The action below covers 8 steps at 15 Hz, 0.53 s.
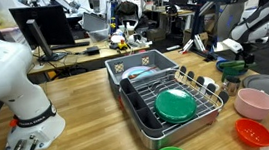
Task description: Take the zucchini from the grey plate and put it on the blue plate
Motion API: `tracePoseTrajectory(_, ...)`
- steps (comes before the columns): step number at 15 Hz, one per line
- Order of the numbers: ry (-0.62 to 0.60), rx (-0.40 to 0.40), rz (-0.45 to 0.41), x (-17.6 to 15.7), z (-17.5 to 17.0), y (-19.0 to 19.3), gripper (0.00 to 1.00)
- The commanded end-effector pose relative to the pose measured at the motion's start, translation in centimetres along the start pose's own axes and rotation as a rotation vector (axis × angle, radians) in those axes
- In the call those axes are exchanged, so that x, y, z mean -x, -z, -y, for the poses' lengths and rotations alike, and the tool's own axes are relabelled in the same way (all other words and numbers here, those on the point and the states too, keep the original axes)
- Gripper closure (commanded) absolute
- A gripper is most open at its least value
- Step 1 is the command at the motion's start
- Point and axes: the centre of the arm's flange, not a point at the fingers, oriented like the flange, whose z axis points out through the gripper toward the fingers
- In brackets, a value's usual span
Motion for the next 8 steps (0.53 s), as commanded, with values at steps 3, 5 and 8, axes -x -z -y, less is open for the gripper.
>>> tracePoseTrajectory(3, -0.038, 0.002, 0.048, -1.4, -2.1, 3.9, 0.00)
tracePoseTrajectory(5, -0.063, 0.033, 0.075, -1.9, -3.2, 4.8, 0.00)
tracePoseTrajectory(8, -0.118, 0.071, 0.150, -2.9, -5.3, 6.5, 0.00)
